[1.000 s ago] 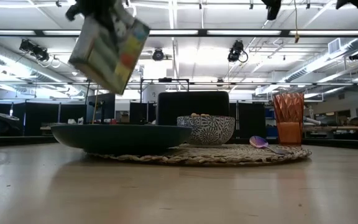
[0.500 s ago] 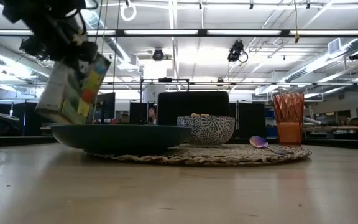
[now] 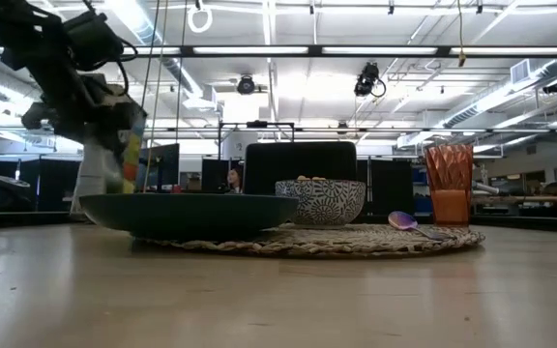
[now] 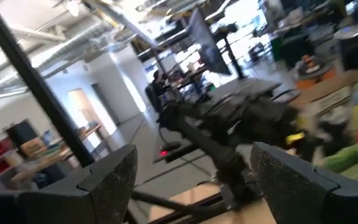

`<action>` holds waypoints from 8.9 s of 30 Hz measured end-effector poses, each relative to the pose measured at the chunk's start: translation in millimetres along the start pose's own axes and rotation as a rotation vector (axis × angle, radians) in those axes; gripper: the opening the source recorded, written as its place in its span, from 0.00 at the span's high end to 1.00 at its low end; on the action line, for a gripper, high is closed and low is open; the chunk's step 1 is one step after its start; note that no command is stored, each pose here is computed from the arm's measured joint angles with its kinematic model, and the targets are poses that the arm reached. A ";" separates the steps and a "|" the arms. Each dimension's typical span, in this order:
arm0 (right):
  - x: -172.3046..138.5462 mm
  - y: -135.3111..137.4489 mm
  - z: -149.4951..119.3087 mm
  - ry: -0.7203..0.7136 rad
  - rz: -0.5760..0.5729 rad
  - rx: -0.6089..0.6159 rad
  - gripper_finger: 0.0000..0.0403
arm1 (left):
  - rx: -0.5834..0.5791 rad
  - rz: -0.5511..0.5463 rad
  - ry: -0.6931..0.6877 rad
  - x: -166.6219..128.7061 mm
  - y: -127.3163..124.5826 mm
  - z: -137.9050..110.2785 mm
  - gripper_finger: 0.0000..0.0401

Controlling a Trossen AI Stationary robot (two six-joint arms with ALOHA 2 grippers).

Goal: Arrange a breakfast setting
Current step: Pour the cereal into the bowl, then put the orange cup on the place mat, then adjust the red bowl, then adjust the blue plate

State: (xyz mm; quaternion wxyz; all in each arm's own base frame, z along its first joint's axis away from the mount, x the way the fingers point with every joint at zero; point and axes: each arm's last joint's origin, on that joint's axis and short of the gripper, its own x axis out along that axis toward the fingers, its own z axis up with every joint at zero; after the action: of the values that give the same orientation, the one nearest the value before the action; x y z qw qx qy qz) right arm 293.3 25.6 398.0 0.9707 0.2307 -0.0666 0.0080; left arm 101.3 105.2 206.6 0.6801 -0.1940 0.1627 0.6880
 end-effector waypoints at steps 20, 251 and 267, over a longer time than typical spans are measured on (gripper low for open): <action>-21.8 0.7 6.4 0.129 -0.044 0.101 0.22 | 0.079 -0.191 0.438 -32.6 15.3 31.5 0.26; 74.9 -96.8 -191.2 1.543 -0.154 -0.601 0.92 | 0.241 -1.518 -0.066 -218.3 -28.8 105.5 0.26; 83.1 -76.1 -160.7 1.539 -0.242 -0.558 0.71 | 0.255 -1.511 -0.058 -217.8 -29.3 104.1 0.26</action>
State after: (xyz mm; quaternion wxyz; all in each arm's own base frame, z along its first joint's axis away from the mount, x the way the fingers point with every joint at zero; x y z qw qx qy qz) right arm 399.3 28.6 232.9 0.7607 -0.0832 0.6424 0.0424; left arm 125.8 -33.4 404.8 0.9868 -0.1544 0.0460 0.0167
